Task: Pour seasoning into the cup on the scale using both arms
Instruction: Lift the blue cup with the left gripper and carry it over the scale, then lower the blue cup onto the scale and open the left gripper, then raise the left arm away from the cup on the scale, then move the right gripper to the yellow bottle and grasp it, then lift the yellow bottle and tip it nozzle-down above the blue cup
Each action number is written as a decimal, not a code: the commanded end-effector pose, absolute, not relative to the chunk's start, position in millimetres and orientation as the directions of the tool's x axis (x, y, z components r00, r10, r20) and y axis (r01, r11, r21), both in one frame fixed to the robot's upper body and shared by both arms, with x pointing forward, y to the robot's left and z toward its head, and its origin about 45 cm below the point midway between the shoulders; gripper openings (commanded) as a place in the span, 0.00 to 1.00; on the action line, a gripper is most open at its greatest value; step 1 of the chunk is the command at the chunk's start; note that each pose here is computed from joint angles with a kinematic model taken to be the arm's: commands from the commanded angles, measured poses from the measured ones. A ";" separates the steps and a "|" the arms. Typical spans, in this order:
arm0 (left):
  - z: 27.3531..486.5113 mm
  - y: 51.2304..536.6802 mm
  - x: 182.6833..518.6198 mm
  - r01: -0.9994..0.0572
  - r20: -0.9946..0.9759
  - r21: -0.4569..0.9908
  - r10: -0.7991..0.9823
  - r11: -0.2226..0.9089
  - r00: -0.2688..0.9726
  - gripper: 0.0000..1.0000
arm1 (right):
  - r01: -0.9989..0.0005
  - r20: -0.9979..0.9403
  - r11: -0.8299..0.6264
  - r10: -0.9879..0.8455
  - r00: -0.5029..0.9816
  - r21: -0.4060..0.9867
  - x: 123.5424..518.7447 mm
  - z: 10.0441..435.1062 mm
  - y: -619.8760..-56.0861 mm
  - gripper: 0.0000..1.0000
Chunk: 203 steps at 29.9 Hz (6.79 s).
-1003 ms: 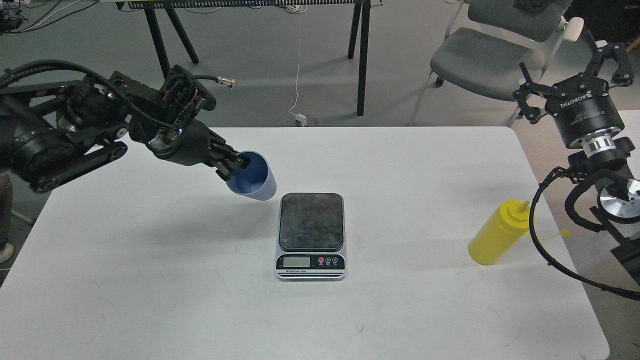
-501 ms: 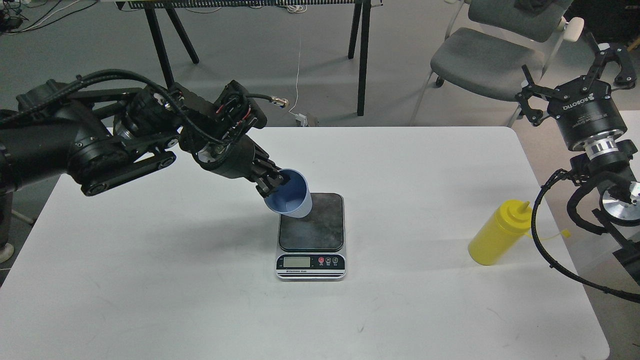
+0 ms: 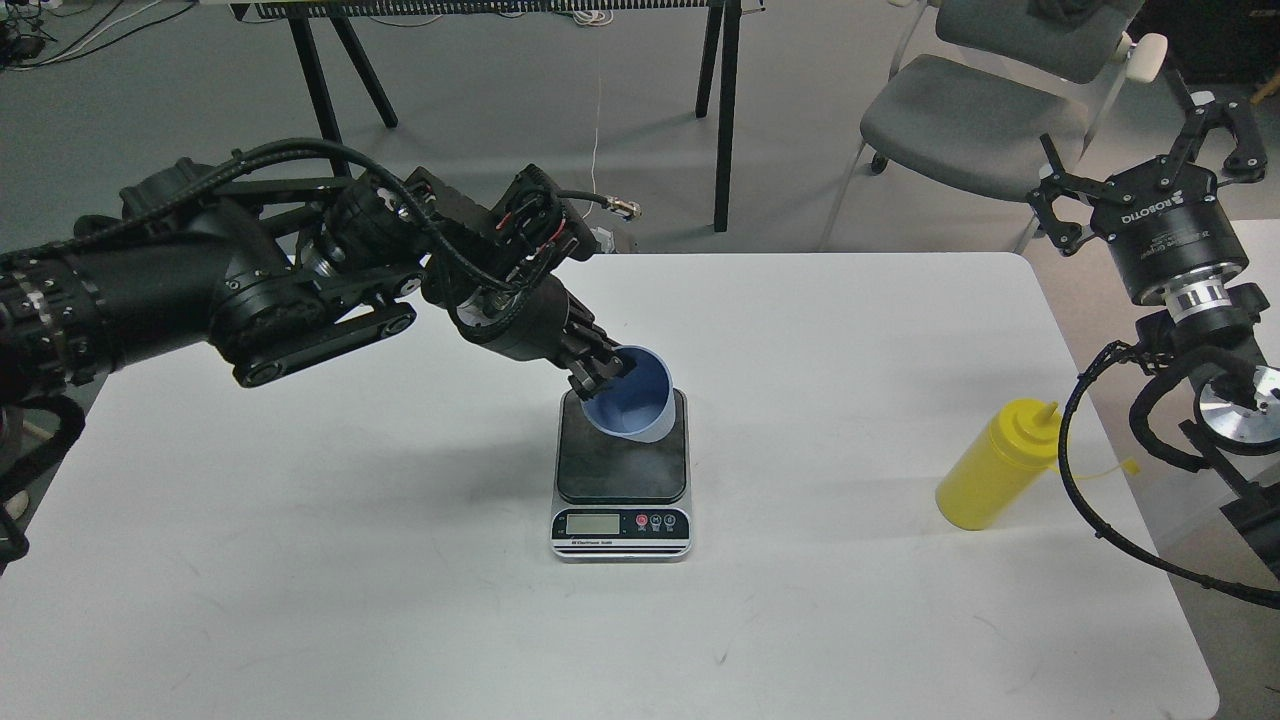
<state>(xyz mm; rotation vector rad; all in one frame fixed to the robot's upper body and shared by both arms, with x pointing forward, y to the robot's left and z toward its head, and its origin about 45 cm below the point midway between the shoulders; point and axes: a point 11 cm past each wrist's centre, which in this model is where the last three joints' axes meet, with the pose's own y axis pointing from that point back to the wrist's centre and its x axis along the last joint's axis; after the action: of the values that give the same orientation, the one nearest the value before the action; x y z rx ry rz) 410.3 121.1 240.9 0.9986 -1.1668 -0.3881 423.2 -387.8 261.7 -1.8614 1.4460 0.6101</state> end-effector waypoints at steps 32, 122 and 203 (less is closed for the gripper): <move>228.4 115.3 407.9 -0.206 0.558 0.828 -0.728 0.522 0.399 0.22 | -0.965 -0.728 -0.137 -0.635 0.260 -0.225 420.6 256.0 -387.5 1.00; 373.4 338.4 500.4 -0.852 0.196 -0.186 0.868 0.490 0.457 0.86 | -0.953 -0.897 -0.120 -0.386 -0.213 0.278 216.9 73.7 -375.8 1.00; 365.4 338.3 498.7 -0.854 0.185 -0.177 0.868 0.490 0.460 0.87 | -0.759 0.000 -0.649 -0.760 0.649 -0.052 386.4 247.7 -282.8 0.42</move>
<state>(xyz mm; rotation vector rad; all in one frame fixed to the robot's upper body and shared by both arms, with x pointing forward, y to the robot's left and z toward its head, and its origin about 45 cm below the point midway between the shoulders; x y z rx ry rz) 498.3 339.3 364.7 -0.0575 -0.2654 1.0617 372.7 -307.7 231.8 -2.6801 1.3884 0.1133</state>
